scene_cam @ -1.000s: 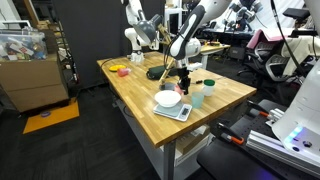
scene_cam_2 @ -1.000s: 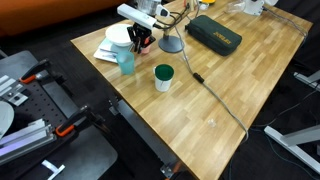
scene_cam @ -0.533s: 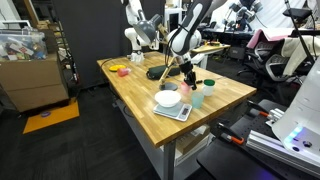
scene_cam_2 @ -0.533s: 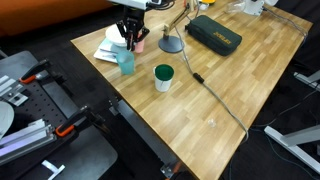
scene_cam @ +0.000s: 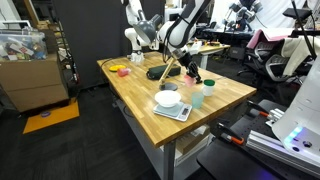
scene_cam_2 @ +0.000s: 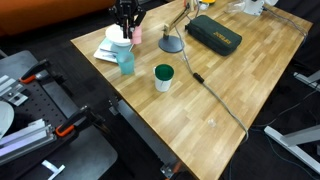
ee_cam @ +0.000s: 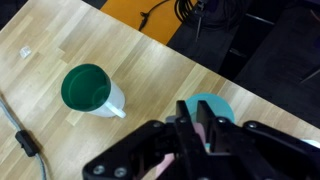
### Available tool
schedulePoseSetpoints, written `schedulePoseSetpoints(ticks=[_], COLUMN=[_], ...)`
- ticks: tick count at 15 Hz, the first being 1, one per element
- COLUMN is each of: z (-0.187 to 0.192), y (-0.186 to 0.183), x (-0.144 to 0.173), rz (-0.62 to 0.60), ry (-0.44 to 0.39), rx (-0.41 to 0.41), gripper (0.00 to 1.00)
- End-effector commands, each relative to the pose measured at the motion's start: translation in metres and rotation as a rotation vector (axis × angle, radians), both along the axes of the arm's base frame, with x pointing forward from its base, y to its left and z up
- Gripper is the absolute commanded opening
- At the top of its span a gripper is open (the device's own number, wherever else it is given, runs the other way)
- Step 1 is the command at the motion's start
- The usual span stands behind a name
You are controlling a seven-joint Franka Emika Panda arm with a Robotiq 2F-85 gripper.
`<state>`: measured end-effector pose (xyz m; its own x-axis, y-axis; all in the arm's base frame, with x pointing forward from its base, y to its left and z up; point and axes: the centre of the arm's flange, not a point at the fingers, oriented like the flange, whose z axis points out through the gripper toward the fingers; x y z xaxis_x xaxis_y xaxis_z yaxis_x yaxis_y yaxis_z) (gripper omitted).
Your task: Pour the liquid in the pink cup into the white bowl on the scale
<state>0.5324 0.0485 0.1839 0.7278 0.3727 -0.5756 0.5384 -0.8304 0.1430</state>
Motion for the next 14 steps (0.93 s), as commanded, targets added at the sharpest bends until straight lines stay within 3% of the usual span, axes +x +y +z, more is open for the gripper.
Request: schedulePoseSetpoints(ticks=[1,2,3,9,10,14], z=[0.012,0.015,0.006,0.008,0.008,0.010], y=[0.011,0.009,0.016,0.010,0.011,0.022], x=[0.003,0.005,0.002,0.005,0.005,0.010], rz=[0.031,0.026,0.026,0.028,0.029,0.097], ry=[0.034,0.034,0.012,0.015,0.015,0.055], rx=[-0.007,0.026,0.002,0.015,0.015,-0.009], gripper=[0.04,0.04,0.15,0.15,0.04,0.04])
